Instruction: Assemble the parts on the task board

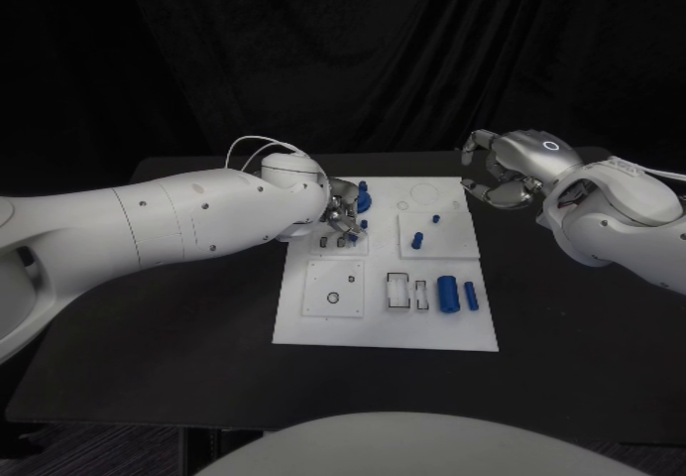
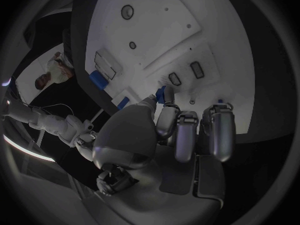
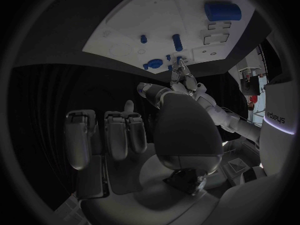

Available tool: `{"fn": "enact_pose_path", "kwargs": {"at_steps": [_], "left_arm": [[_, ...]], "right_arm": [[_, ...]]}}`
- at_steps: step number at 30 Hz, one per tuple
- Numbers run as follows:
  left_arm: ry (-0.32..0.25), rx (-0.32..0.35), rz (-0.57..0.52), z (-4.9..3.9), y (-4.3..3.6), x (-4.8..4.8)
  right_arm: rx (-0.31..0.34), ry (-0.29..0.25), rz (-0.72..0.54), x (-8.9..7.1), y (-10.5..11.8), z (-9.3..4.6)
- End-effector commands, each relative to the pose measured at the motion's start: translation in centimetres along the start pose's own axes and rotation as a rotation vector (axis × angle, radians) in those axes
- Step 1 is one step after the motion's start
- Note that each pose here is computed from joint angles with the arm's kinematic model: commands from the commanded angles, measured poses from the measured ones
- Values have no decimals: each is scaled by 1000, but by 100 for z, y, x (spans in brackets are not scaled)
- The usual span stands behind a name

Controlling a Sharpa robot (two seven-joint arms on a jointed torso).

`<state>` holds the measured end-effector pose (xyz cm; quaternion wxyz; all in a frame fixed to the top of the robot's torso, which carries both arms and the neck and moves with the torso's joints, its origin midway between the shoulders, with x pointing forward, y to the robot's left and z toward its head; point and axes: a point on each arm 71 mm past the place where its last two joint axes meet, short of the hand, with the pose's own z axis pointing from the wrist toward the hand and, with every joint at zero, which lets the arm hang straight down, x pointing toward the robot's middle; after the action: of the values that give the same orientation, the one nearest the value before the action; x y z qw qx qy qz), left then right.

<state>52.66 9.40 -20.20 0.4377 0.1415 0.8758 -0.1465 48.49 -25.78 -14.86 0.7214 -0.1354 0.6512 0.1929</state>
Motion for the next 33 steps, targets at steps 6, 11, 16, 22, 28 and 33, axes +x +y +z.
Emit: {"fn": "enact_pose_path", "kwargs": {"at_steps": [6,11,16,22,28,33], "left_arm": [[44,24,-54,7,-25,43],[43,21,-58,3,-11,46],[38,9,-85,-16,27,52],[44,-17,-163,-61,90,81],[19,-56,-206,-123,163,101],[-3,-83,-226,-160,215,107]], "right_arm": [[28,2,-5,8,-20,-4],[34,7,-6,12,-24,-4],[41,13,-7,16,-35,-7],[48,20,-9,20,-49,-15],[53,25,-10,24,-64,-26],[56,29,-11,27,-74,-34]]}}
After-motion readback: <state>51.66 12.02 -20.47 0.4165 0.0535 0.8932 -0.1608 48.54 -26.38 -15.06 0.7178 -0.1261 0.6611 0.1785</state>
